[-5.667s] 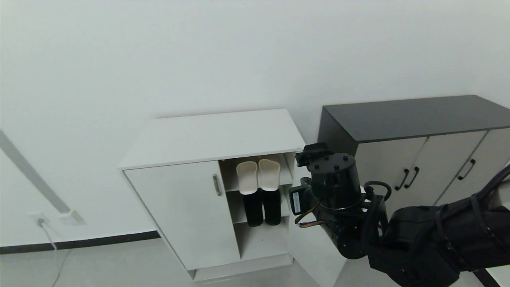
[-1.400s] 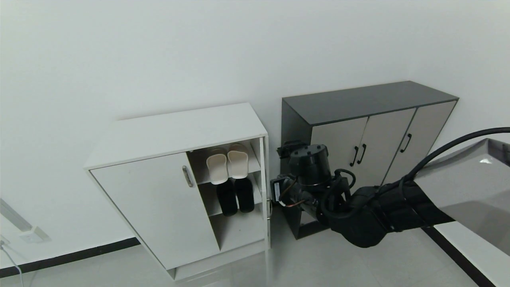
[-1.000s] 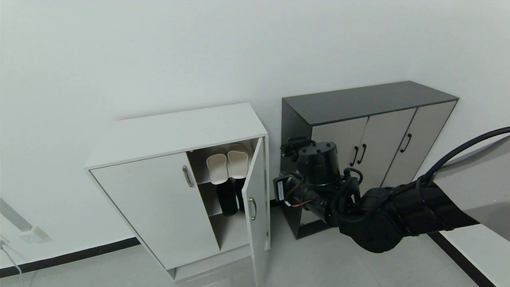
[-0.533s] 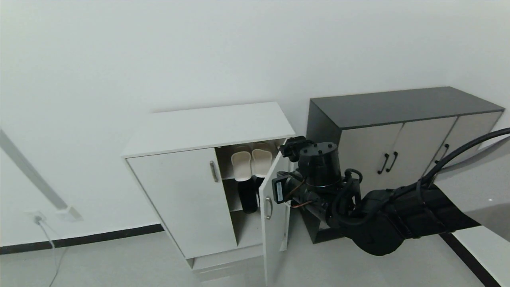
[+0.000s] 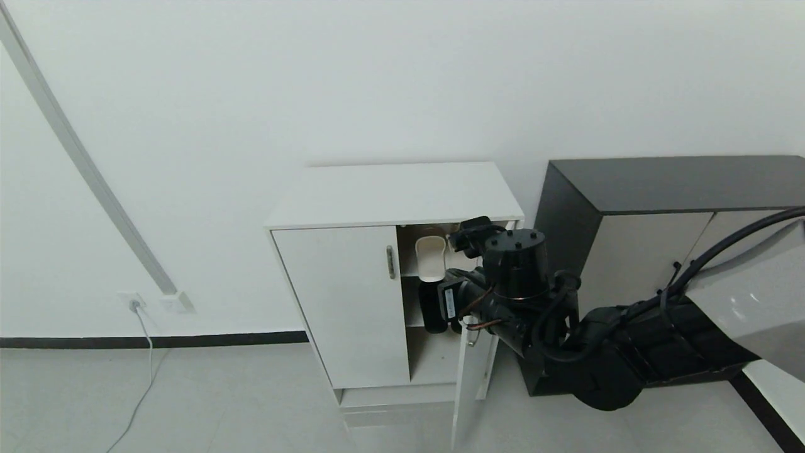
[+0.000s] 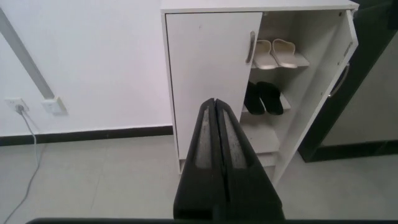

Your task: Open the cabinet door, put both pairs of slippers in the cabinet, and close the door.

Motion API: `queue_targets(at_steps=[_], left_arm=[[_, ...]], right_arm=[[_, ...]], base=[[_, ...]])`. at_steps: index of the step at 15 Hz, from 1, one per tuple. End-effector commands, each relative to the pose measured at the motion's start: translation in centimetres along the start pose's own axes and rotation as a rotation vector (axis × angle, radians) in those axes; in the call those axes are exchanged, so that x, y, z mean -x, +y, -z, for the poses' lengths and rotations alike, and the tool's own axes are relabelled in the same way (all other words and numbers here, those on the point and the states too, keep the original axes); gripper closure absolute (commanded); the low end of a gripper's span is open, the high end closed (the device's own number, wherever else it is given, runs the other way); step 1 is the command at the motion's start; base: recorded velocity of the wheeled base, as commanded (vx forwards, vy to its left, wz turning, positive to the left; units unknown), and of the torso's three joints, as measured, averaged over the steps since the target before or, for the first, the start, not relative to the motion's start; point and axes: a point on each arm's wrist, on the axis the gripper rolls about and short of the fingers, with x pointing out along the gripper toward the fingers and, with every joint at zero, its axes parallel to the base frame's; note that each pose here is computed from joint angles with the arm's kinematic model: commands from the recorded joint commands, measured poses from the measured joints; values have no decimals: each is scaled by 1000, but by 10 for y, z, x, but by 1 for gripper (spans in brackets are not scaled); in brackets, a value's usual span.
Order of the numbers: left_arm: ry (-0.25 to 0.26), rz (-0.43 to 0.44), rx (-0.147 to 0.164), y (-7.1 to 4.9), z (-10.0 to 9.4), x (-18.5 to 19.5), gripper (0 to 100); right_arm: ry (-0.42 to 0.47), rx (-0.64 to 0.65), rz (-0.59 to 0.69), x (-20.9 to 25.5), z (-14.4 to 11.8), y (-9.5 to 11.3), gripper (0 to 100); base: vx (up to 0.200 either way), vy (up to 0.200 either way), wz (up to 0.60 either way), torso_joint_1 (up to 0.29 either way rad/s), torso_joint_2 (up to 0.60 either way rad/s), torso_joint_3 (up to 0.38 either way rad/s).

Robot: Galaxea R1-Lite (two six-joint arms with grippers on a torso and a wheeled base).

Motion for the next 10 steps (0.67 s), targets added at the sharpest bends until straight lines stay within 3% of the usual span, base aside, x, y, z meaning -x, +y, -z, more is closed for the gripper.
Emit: queue_targets(at_steps=[1, 4, 9, 10], left_arm=[[1, -1, 0, 0, 0, 0, 100], [1, -1, 0, 0, 0, 0, 100], [1, -1, -1, 0, 0, 0, 100], [1, -1, -1, 0, 0, 0, 100]], right_arm=[[11, 18, 26, 6, 2, -7, 100], [71, 32, 54, 24, 5, -21, 100], [170, 31, 66, 49, 36, -36, 100], [178, 32, 74, 53, 42, -39, 100]], base=[[0, 0, 0, 0, 0, 0], [0, 0, 0, 0, 0, 0], [0, 0, 0, 0, 0, 0], [200, 0, 0, 2, 7, 2]])
